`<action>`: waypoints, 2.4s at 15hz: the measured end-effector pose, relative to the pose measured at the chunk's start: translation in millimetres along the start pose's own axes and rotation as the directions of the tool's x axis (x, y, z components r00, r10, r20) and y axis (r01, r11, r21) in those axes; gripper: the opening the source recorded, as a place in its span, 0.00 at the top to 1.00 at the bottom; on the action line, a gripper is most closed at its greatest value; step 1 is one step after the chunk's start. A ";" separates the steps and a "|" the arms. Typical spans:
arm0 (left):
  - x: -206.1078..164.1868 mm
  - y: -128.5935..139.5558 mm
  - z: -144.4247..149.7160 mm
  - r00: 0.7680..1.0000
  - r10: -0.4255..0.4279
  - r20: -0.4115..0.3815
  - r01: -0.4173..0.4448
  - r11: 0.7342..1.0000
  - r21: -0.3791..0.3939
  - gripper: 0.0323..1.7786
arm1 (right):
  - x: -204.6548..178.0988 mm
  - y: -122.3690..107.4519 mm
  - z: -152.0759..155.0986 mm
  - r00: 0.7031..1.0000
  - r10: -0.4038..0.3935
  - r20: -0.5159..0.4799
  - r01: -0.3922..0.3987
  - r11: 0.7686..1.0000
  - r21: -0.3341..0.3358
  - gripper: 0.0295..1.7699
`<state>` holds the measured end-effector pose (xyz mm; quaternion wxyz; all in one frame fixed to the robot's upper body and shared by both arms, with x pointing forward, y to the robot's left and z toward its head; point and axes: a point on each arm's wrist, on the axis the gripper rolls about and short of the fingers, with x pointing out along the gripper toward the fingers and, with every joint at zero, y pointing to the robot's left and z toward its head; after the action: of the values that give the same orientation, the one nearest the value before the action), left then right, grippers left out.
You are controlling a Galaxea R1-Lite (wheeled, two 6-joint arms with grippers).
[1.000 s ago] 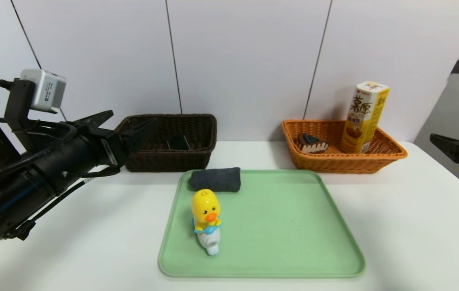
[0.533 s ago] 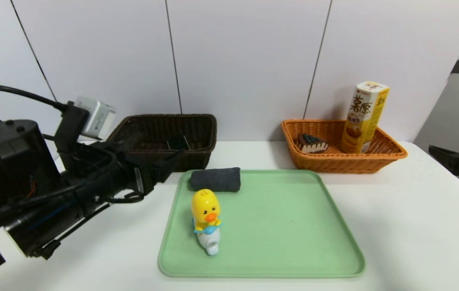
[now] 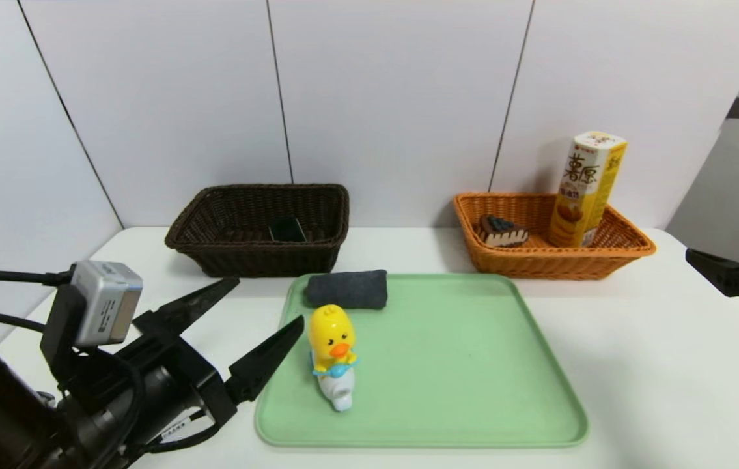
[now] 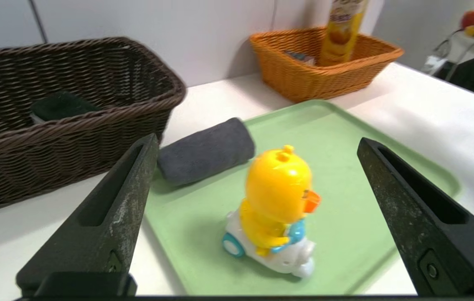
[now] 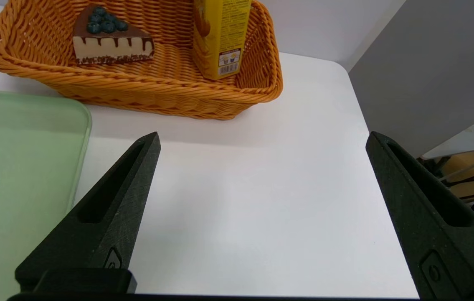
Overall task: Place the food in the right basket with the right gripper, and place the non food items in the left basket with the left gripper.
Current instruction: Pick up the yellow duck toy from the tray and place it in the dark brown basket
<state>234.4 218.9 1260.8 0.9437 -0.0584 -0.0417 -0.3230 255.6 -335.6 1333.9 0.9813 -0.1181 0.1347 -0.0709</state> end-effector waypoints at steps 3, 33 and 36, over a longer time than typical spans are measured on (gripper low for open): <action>-2.7 -8.5 -9.2 0.998 -0.049 -0.036 0.048 0.999 -0.008 0.05 | 0.2 0.2 -0.3 1.000 0.000 -0.002 0.000 1.000 -0.001 0.04; 54.8 -14.8 -66.5 0.969 -0.043 -0.244 0.049 0.999 0.018 0.05 | -3.7 1.3 -0.9 1.000 0.010 0.009 -0.010 1.000 0.001 0.04; 60.7 -2.8 -67.6 0.971 0.006 -0.240 -0.003 1.000 0.015 0.05 | -3.7 2.0 -3.8 1.000 0.017 0.000 -0.017 1.000 -0.001 0.04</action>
<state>283.3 170.7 1201.3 0.9429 -0.0120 0.0704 -0.3253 251.2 -333.9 1330.8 0.9818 -0.1176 0.1355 -0.0625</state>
